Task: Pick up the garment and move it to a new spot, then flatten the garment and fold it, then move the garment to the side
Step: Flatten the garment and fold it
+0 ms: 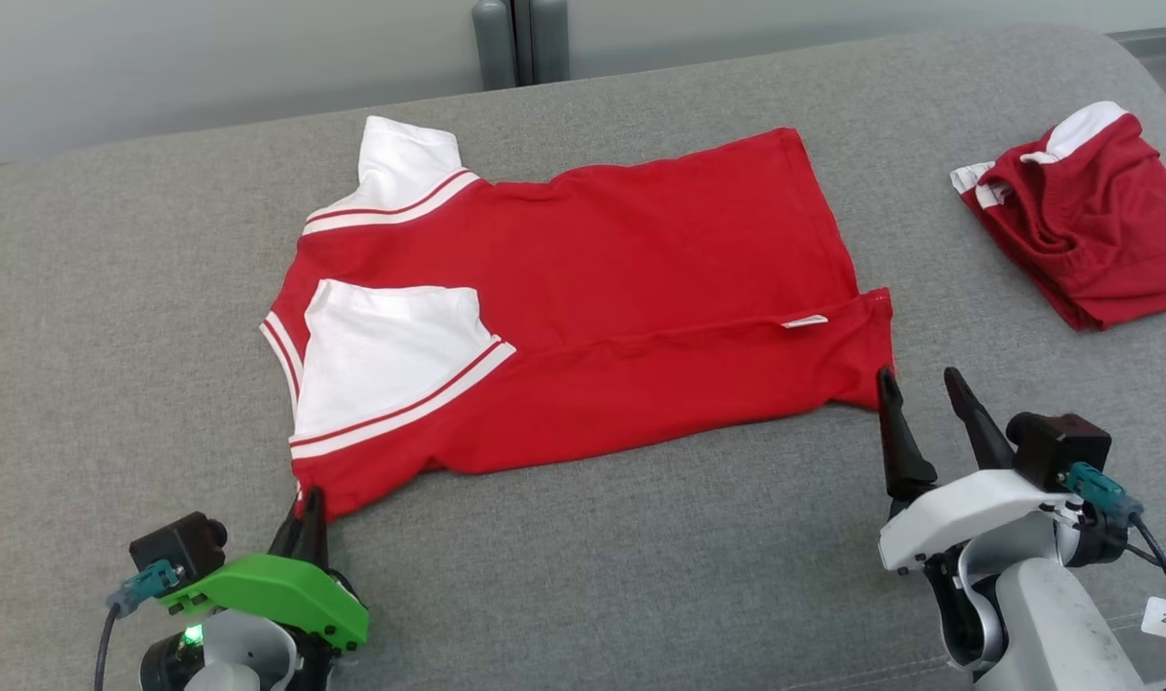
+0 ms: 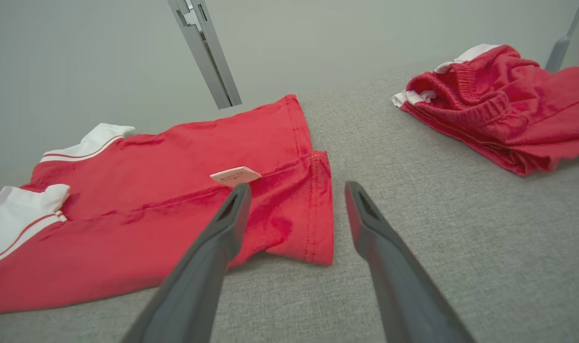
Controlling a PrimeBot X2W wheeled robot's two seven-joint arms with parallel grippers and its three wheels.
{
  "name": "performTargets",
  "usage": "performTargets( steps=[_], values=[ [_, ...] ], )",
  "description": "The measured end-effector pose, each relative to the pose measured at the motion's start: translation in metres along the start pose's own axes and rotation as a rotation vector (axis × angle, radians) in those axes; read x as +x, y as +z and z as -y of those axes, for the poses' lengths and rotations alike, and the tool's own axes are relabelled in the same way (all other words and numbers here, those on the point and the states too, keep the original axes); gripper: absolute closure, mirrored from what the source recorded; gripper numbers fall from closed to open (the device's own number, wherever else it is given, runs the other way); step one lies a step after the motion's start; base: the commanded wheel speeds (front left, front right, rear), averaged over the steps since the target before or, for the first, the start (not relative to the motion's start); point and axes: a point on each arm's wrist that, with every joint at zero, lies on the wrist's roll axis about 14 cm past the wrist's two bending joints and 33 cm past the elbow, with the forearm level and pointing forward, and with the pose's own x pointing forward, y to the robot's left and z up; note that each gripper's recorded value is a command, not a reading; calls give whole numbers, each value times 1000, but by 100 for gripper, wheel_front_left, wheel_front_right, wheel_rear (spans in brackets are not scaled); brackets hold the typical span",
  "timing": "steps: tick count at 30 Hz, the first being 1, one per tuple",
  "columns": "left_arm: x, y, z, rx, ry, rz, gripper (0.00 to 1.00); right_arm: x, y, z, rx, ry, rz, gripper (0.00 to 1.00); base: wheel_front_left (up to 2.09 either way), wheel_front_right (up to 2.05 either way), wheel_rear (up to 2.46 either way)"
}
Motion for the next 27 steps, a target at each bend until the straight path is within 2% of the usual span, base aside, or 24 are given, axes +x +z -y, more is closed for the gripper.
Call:
performTargets(
  steps=[13,17,19,20,21,22,23,27],
  values=[
    [0,21,1,-15,-10,90,100,15,-43,14,22,-51,-200,0,0,0,0],
    [-3,27,-2,-16,0,107,100,24,-60,8,40,-44,-287,0,0,0,0],
    [-4,28,-1,-14,-3,112,100,24,-75,0,51,-25,-361,39,0,0,0],
    [-5,29,0,-13,-6,114,100,25,-75,-2,51,-21,-369,64,0,0,0],
    [-5,30,1,-12,-10,118,100,27,-75,-4,52,-16,-372,75,0,0,0],
    [-6,31,2,-11,-13,122,100,28,-74,-5,56,-15,-367,97,0,0,0],
    [-7,34,3,-11,-17,132,100,29,-72,-5,59,-16,-358,100,0,0,0],
    [-10,49,10,9,-43,182,100,36,-55,-4,61,-21,-283,100,0,0,0]
  ],
)
